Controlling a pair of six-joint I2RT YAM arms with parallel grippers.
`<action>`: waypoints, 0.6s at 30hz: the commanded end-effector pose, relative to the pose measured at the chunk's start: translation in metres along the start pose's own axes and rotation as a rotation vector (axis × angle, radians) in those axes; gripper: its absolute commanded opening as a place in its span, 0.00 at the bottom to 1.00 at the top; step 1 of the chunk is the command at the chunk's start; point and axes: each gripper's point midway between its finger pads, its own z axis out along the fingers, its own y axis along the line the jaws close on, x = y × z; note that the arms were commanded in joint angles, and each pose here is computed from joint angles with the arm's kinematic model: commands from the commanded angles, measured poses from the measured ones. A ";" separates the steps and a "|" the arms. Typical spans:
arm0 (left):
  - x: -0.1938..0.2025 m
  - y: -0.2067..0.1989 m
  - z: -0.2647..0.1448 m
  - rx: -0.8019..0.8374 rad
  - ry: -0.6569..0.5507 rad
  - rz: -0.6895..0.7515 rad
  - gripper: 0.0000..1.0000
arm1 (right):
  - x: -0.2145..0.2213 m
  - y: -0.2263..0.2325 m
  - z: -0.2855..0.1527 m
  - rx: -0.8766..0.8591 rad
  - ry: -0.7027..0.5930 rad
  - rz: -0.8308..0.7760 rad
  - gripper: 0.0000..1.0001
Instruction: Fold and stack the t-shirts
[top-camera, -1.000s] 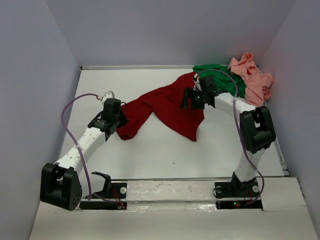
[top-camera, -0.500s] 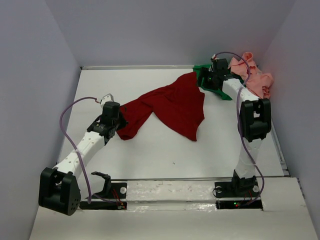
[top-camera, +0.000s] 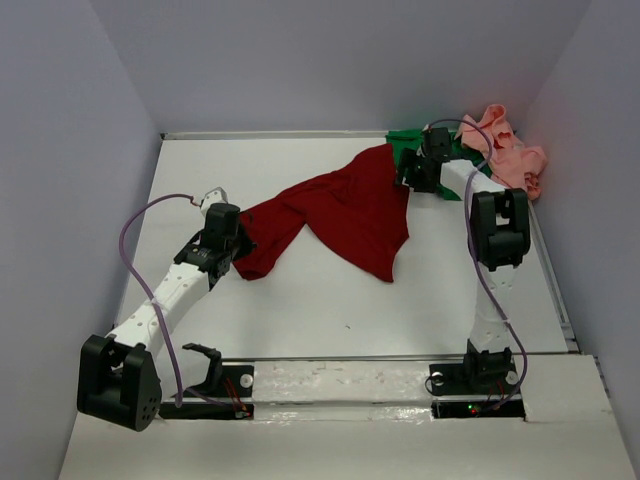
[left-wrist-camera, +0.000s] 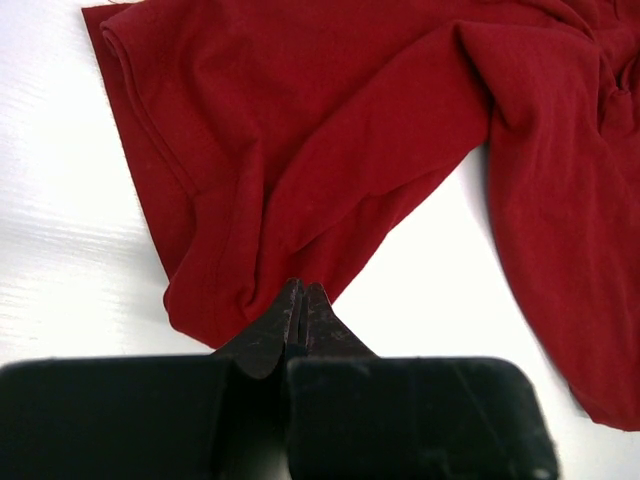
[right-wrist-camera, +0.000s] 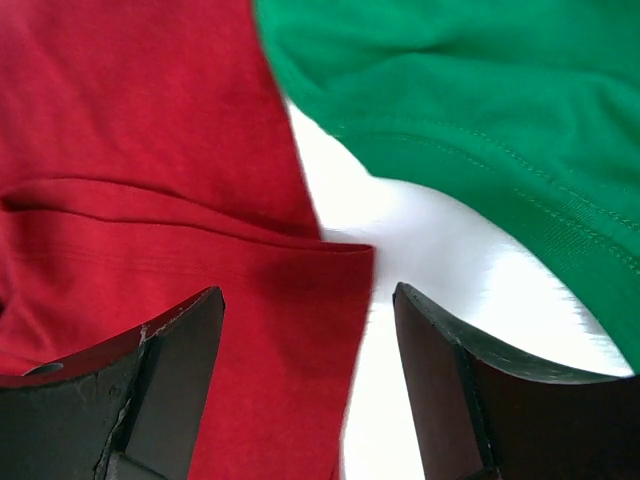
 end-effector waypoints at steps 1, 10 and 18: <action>-0.015 -0.007 -0.006 0.017 -0.049 0.001 0.00 | -0.013 -0.006 0.002 0.002 -0.024 0.018 0.74; -0.014 -0.006 -0.006 0.011 -0.044 0.005 0.00 | -0.003 -0.021 0.011 0.021 0.005 0.045 0.68; -0.013 -0.004 -0.006 0.003 -0.043 0.007 0.00 | 0.005 -0.010 0.023 -0.045 0.041 0.061 0.68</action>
